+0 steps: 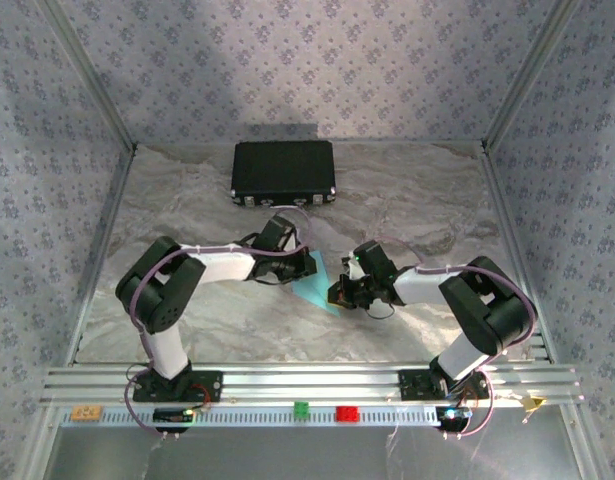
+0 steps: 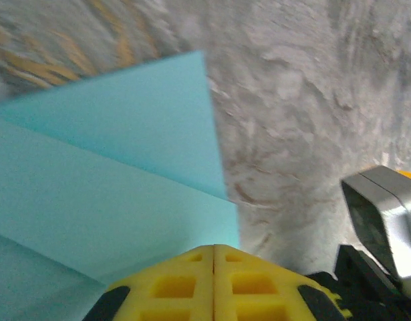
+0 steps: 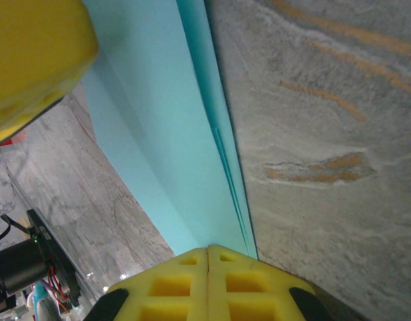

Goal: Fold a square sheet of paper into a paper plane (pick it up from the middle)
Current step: Fourth fold the wing at the center of the table.

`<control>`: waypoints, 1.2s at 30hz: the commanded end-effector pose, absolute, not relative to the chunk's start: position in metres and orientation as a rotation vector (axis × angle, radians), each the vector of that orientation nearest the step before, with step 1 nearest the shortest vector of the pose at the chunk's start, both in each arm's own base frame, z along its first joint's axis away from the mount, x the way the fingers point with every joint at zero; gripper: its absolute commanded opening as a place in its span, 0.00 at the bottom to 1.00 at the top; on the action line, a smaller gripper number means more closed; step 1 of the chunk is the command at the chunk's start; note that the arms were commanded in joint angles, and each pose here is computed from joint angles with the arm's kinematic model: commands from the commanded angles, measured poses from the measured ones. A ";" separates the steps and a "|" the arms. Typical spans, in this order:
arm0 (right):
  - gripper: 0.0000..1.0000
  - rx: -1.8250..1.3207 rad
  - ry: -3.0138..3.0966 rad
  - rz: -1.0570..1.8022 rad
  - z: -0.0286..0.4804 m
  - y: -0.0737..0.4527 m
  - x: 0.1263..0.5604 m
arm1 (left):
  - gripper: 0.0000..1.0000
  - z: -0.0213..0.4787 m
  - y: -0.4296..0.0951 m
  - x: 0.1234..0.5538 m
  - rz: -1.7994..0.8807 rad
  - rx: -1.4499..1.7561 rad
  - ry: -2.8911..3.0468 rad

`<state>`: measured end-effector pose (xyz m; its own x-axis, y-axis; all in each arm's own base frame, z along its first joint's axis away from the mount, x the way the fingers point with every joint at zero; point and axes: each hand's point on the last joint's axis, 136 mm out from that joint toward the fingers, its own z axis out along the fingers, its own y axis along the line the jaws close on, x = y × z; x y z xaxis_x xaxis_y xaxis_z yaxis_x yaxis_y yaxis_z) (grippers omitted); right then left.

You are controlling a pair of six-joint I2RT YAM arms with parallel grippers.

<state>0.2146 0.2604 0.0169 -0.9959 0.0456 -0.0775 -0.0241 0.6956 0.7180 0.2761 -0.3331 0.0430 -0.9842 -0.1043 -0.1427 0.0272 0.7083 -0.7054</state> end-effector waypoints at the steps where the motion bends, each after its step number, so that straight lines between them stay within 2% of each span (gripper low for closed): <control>1: 0.00 0.150 2.954 1.016 -0.017 0.232 0.195 | 0.04 0.047 -0.341 0.265 -1.175 -0.051 2.740; 7: 0.00 0.159 2.951 1.019 -0.017 0.230 0.196 | 0.03 0.015 -0.340 0.251 -1.184 -0.094 2.803; 13: 0.00 0.169 2.956 1.014 -0.019 0.228 0.195 | 0.04 0.003 -0.328 0.260 -1.155 -0.144 2.809; 26: 0.00 0.172 2.958 1.012 -0.020 0.226 0.194 | 0.06 0.014 -0.287 0.309 -1.053 -0.282 2.796; 36: 0.00 0.168 2.953 1.021 -0.018 0.227 0.195 | 0.12 0.061 -0.300 0.303 -1.096 -0.163 2.715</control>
<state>0.2157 0.2579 0.0168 -0.9954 0.0583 -0.0765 -0.0162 0.6822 0.7310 0.3053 -0.2894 0.0371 -0.9711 -0.2179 -0.0976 -0.0939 0.7243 -0.6831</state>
